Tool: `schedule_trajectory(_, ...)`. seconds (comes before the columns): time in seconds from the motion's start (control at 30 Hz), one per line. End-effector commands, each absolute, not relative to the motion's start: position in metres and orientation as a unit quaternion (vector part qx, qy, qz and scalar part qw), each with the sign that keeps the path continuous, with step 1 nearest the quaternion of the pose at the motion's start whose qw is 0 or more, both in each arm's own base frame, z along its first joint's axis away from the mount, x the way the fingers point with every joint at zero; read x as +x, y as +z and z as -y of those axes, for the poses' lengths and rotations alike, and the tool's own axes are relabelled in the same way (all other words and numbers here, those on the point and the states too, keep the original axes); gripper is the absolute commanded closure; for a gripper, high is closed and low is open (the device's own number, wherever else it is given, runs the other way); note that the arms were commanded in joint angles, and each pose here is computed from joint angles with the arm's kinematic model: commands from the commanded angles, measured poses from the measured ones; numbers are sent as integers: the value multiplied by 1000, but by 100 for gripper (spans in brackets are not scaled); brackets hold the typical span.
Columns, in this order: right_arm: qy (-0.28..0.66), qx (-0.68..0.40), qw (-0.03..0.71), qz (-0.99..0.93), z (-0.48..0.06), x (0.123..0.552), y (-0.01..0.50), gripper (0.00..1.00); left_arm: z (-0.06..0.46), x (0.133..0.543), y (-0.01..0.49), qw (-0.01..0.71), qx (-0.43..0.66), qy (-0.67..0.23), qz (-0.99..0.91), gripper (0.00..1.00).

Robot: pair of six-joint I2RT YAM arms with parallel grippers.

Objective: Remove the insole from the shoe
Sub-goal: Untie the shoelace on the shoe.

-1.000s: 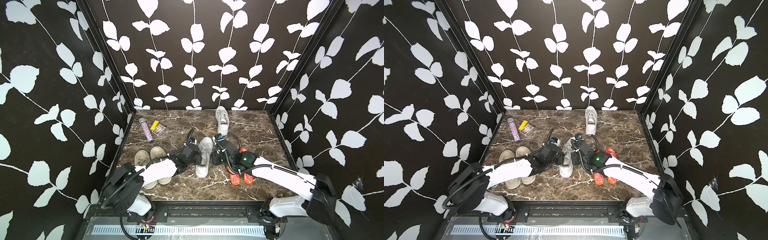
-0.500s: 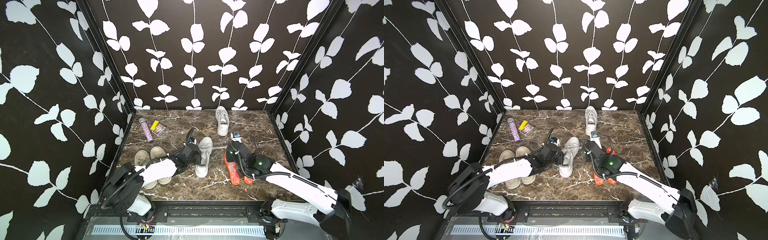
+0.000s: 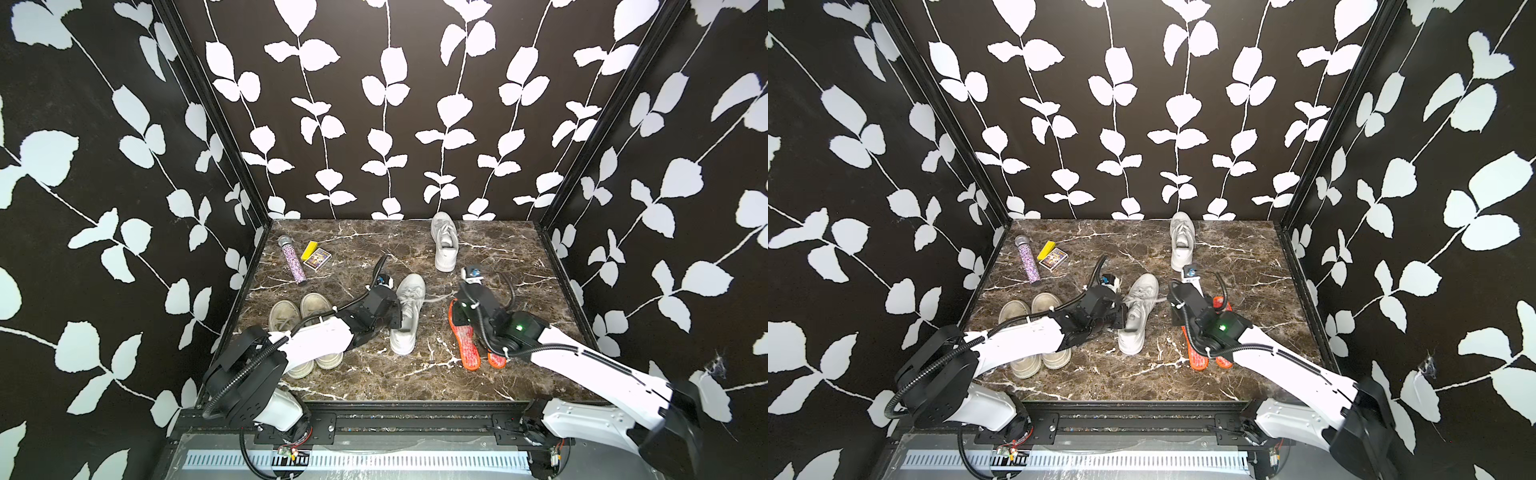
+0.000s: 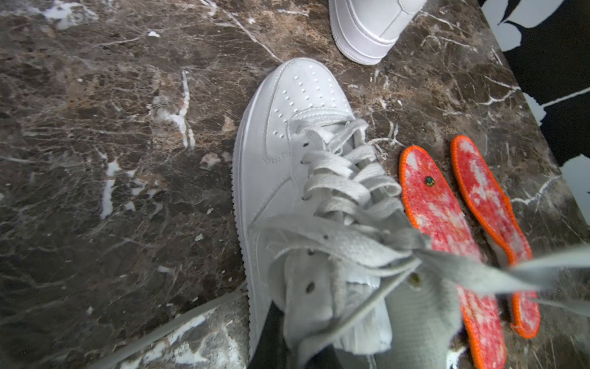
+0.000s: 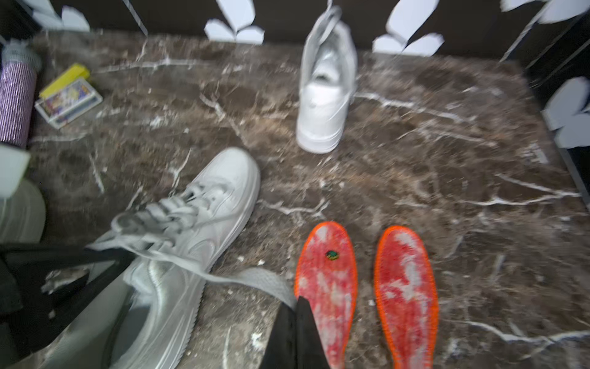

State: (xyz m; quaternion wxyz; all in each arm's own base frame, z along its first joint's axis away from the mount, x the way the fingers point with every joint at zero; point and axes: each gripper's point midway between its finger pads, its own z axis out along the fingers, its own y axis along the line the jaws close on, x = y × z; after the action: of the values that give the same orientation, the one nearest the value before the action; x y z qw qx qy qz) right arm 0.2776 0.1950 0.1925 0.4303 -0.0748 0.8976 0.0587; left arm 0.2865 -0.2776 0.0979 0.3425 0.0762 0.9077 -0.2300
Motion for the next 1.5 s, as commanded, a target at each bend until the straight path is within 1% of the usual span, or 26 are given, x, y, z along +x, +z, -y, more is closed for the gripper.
schedule_trajectory(0.0, 124, -106, 405, -900, -232, 280, 194, 100, 286, 281, 111, 350, 101, -262, -894, 100)
schedule_trajectory(0.13, 180, -137, 355, -907, -269, 276, 173, 100, 292, 274, 114, 350, 125, -270, -888, 100)
schedule_trajectory(0.2, 183, -142, 338, -912, -276, 276, 162, 100, 293, 270, 113, 348, 131, -270, -888, 100)
schedule_trajectory(0.23, 179, -144, 331, -915, -277, 277, 156, 100, 292, 269, 112, 347, 131, -270, -889, 97)
schedule_trajectory(0.27, 175, -146, 326, -918, -278, 277, 152, 94, 291, 267, 111, 345, 131, -270, -890, 94)
schedule_trajectory(0.33, 168, -149, 323, -919, -278, 278, 149, 76, 288, 265, 109, 343, 130, -269, -890, 88)
schedule_trajectory(0.43, 163, -158, 334, -915, -277, 280, 156, 56, 282, 260, 108, 344, 129, -267, -891, 78)
schedule_trajectory(0.53, 161, -178, 348, -906, -281, 283, 167, 43, 274, 258, 103, 346, 121, -259, -894, 69)
schedule_trajectory(0.63, 163, -210, 352, -897, -293, 284, 174, 36, 271, 255, 99, 345, 116, -262, -894, 60)
schedule_trajectory(0.83, 141, -265, 341, -891, -314, 281, 164, 33, 268, 252, 99, 346, 110, -268, -893, 55)
schedule_trajectory(1.0, 130, -249, 336, -899, -314, 283, 159, 30, 266, 251, 100, 349, 112, -268, -891, 49)
schedule_trajectory(1.07, 123, -235, 337, -903, -312, 285, 158, 30, 266, 250, 100, 348, 114, -269, -891, 49)
schedule_trajectory(1.23, 81, -208, 346, -911, -297, 294, 155, 35, 265, 248, 96, 344, 114, -270, -892, 49)
schedule_trajectory(1.33, 53, -202, 341, -917, -288, 295, 148, 35, 264, 247, 95, 344, 113, -269, -892, 49)
schedule_trajectory(1.47, 52, -200, 339, -918, -287, 294, 146, 34, 262, 245, 94, 346, 114, -271, -891, 47)
